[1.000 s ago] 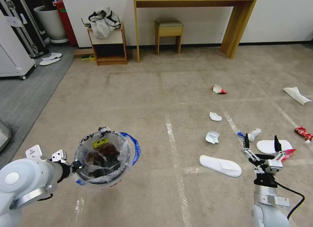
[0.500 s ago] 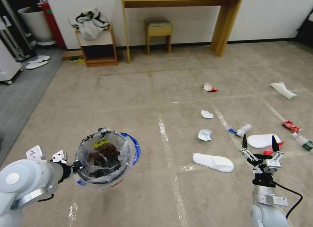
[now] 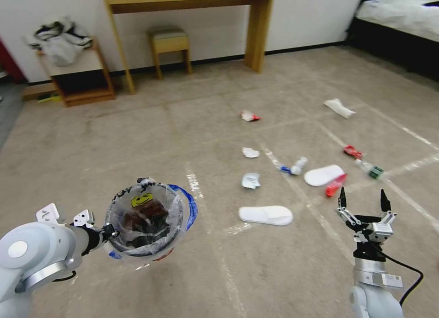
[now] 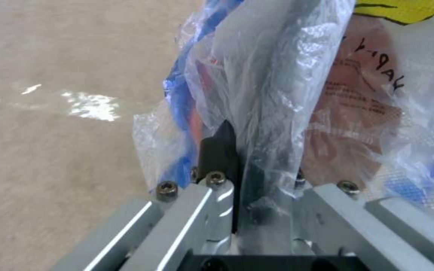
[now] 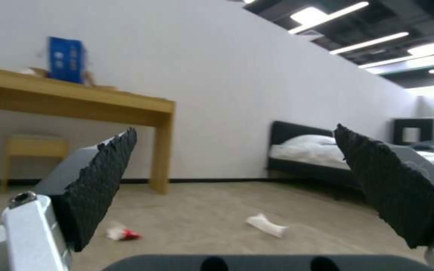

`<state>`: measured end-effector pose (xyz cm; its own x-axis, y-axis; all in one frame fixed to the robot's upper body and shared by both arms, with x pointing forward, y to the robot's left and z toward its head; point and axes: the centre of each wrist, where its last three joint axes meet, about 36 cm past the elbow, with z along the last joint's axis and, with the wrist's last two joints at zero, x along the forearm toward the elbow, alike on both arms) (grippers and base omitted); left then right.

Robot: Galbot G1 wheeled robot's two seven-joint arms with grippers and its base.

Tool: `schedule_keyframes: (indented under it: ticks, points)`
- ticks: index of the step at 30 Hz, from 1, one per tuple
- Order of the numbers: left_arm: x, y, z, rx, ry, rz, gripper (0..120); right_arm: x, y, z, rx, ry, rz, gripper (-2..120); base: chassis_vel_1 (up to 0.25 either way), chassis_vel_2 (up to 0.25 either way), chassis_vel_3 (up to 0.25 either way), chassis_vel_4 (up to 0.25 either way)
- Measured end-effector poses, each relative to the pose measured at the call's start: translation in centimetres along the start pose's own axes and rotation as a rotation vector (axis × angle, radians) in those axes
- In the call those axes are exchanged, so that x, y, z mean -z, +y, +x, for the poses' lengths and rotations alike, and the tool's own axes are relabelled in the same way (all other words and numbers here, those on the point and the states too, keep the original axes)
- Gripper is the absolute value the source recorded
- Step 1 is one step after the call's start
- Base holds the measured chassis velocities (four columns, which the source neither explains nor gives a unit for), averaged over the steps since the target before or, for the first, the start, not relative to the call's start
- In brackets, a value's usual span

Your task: Pick up the trash bin and place the garbage on the floor into it.

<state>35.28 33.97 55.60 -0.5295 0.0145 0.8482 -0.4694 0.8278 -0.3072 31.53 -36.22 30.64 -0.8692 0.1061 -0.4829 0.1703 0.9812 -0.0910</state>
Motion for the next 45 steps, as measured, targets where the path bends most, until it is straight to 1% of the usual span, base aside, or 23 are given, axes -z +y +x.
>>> schedule_keyframes:
  ticks: [5, 10, 23, 29, 39, 45]
  points:
    - [0.0, 0.0, 0.0, -0.005, -0.005, 0.015, 4, 0.0, 0.0, -0.1, 0.008, -0.002, 0.010, 100, -0.117, -0.116, -0.115, -0.123]
    - [-0.1, 0.0, -0.1, -0.003, -0.006, 0.033, 4, 0.0, -0.1, -0.3, 0.014, -0.006, 0.013, 100, -0.036, -0.018, -0.018, -0.036]
    - [0.0, 0.2, 0.0, 0.029, -0.019, 0.076, 4, 0.3, -0.2, -1.1, 0.027, -0.025, 0.009, 100, 0.000, 0.000, 0.000, 0.000]
    - [-0.2, 0.5, -0.3, 0.045, -0.022, 0.077, 4, 0.4, -0.2, -1.2, 0.032, -0.026, 0.008, 100, 0.000, 0.000, 0.000, 0.000]
    - [-0.3, 0.5, -0.1, 0.050, -0.036, 0.083, 4, 0.6, -0.1, -1.7, 0.050, -0.035, 0.003, 100, 0.000, 0.000, 0.000, 0.000]
    - [-0.5, 0.7, -0.2, 0.081, -0.031, 0.091, 4, 0.6, 0.0, -1.9, 0.056, -0.039, 0.002, 100, 0.000, 0.000, 0.000, 0.000]
